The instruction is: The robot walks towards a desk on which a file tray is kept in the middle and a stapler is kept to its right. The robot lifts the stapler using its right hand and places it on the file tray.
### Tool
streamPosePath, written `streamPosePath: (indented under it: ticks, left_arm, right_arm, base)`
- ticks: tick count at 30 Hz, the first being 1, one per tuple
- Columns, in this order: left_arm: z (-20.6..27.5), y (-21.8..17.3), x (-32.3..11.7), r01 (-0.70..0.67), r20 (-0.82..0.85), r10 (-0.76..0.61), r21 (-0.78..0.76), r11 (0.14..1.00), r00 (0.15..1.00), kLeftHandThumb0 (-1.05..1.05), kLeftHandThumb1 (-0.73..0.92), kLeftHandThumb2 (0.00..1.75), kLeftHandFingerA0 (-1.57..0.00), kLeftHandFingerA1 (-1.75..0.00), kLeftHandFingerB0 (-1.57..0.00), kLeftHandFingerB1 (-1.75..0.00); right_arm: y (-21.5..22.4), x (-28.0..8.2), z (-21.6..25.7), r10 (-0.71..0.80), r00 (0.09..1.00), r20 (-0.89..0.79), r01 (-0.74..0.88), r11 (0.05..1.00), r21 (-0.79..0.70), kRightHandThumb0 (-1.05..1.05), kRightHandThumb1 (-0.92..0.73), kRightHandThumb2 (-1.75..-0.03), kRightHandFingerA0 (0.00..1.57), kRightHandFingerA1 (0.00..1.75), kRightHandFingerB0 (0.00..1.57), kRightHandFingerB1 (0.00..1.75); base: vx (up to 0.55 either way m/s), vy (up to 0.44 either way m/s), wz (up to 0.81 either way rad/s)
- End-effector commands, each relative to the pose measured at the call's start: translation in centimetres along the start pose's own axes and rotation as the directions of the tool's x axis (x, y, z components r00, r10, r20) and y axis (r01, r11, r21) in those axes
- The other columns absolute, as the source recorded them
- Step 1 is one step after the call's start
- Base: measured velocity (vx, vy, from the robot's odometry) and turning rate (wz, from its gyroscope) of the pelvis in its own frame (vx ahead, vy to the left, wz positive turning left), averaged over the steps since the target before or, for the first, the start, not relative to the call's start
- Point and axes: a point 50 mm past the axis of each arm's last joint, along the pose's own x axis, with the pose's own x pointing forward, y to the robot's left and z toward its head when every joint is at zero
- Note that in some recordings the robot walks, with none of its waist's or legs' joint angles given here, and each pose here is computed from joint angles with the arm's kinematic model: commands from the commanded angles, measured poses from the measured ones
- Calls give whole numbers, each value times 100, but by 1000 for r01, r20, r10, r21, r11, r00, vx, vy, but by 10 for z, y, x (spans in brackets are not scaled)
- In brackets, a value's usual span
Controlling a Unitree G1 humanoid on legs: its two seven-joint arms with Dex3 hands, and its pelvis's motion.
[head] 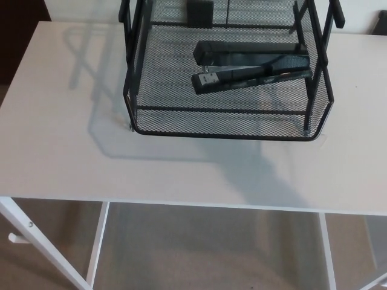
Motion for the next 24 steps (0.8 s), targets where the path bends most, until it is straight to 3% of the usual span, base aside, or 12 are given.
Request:
streamPosePath:
  ticks: [1,4,5,9,10,11,13,14,15,19,22,24]
  left_arm:
    - [3,15,-4,-38,28,38,25,999,999,-58,84,65,-43,-49,-29,-37]
    - [2,17,-5,-43,26,42,13,999,999,-59,83,65,-42,-50,-31,-39]
    - [2,17,-5,-45,25,45,16,999,999,-59,84,65,-43,-49,-31,-38]
    - [3,17,-4,-46,22,46,3,999,999,-58,83,65,-42,-50,-31,-37]
    - [3,17,-4,-46,21,46,-4,999,999,-59,83,65,-42,-49,-29,-37]
    - [3,18,-5,-46,25,46,-1,999,999,-58,83,65,-41,-48,-29,-37]
    - [3,18,-5,-46,26,46,2,999,999,-58,83,65,-41,-48,-29,-37]
    - [2,18,-4,-49,20,48,13,999,999,-57,84,65,-41,-46,-30,-37]
    - [2,18,-5,-53,20,53,8,999,998,-57,84,65,-42,-47,-31,-37]
    - [1,17,-4,-50,24,49,12,999,998,-57,84,65,-42,-48,-29,-37]
    - [2,13,-3,-46,24,45,12,999,999,-57,84,65,-41,-46,-28,-36]
    - [8,14,-3,-51,38,51,-3,999,998,-58,84,65,-44,-49,-31,-37]
  right_arm:
    - [-81,-167,-116,-338,826,-451,470,855,220,-70,-76,-63,0,7,0,23]
    - [-40,-238,-179,-333,587,-738,555,829,68,-72,-56,-95,0,37,3,20]
    - [-29,-252,-188,-320,532,-784,558,829,40,-81,-61,-97,0,28,3,11]
    - [15,-305,-214,-200,293,-935,565,825,1,-73,-59,-97,0,37,4,21]
    - [26,-312,-216,-192,243,-951,586,810,-14,-65,-75,-63,32,68,6,28]
    - [37,-320,-215,-174,220,-960,619,786,0,-64,-72,-64,9,64,6,28]
    - [41,-322,-215,-167,218,-962,628,778,7,-64,-72,-64,9,64,6,28]
    - [77,-337,-208,-147,177,-973,693,721,17,-61,-71,-62,1,40,12,30]
    - [94,-342,-204,-139,169,-976,698,716,18,-71,-58,-92,36,67,6,43]
    - [140,-351,-192,-47,150,-988,758,647,85,-63,-55,-90,19,57,11,45]
    - [177,-358,-180,60,61,-996,825,558,84,-56,-53,-87,49,76,16,46]
    - [191,-358,-176,128,14,-992,890,451,71,-38,-67,-60,29,70,23,33]
  base:
    - [0,0,0]
    - [0,0,0]
    - [0,0,0]
    - [0,0,0]
    - [0,0,0]
    - [0,0,0]
    - [0,0,0]
    - [0,0,0]
    - [0,0,0]
    - [0,0,0]
    - [0,0,0]
    - [0,0,0]
